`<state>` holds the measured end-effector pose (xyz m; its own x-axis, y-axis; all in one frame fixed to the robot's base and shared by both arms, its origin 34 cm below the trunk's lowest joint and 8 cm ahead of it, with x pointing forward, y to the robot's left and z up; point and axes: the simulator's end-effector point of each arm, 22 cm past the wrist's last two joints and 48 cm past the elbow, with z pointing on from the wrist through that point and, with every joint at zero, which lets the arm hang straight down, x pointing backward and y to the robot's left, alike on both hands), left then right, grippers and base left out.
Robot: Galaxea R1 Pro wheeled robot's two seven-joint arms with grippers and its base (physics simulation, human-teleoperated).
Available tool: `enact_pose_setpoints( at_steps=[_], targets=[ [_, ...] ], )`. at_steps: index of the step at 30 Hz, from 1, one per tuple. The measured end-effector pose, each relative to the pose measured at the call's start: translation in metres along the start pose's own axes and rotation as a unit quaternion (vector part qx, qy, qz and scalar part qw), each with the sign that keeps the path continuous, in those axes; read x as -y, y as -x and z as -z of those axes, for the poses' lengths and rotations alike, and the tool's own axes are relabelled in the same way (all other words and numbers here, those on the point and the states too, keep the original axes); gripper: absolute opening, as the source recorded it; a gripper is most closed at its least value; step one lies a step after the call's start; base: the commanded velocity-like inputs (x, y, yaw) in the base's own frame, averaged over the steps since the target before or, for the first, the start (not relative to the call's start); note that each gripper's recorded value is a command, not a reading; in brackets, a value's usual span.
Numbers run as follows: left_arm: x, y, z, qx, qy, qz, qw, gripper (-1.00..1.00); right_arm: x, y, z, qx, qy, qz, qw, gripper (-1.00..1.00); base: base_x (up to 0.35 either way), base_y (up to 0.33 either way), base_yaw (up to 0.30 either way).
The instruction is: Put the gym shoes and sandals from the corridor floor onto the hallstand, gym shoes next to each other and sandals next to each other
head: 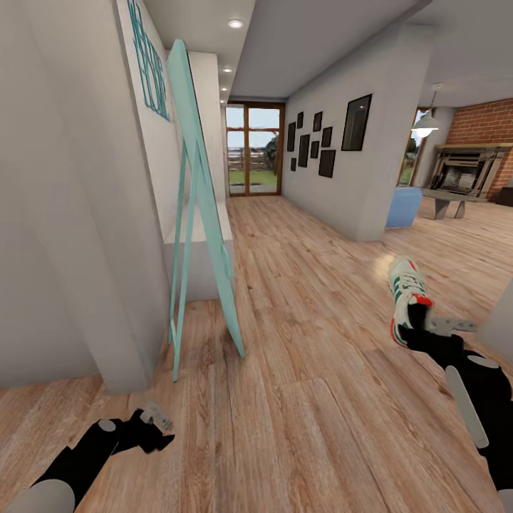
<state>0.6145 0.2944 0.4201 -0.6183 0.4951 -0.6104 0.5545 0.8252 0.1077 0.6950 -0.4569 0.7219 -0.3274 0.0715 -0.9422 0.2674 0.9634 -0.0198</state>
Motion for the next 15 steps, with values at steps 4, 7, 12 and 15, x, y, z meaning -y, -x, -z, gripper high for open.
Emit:
enact_pose_setpoints(
  at_steps=[4,7,12,15],
  targets=[
    [0.029,-0.002,-0.003,-0.012,-0.050,-0.032,0.9981,1.00,-0.046,-0.007,0.003,-0.009,0.109,0.014,0.9939,-1.00,0.000,0.000,0.000],
    [0.036,-0.003,-0.002,-0.015,-0.065,-0.039,0.9970,1.00,-0.052,-0.009,0.005,-0.011,0.123,0.036,0.9917,-1.00,0.000,0.000,0.000],
    [0.037,-0.005,-0.003,-0.016,-0.066,-0.039,0.9969,1.00,-0.052,-0.015,0.003,-0.017,0.122,0.038,0.9917,-1.00,0.000,0.000,0.000],
    [0.037,-0.008,-0.003,-0.019,-0.066,-0.042,0.9967,1.00,-0.052,-0.019,0.001,-0.021,0.122,0.038,0.9916,-1.00,0.000,0.000,0.000]
  ],
)
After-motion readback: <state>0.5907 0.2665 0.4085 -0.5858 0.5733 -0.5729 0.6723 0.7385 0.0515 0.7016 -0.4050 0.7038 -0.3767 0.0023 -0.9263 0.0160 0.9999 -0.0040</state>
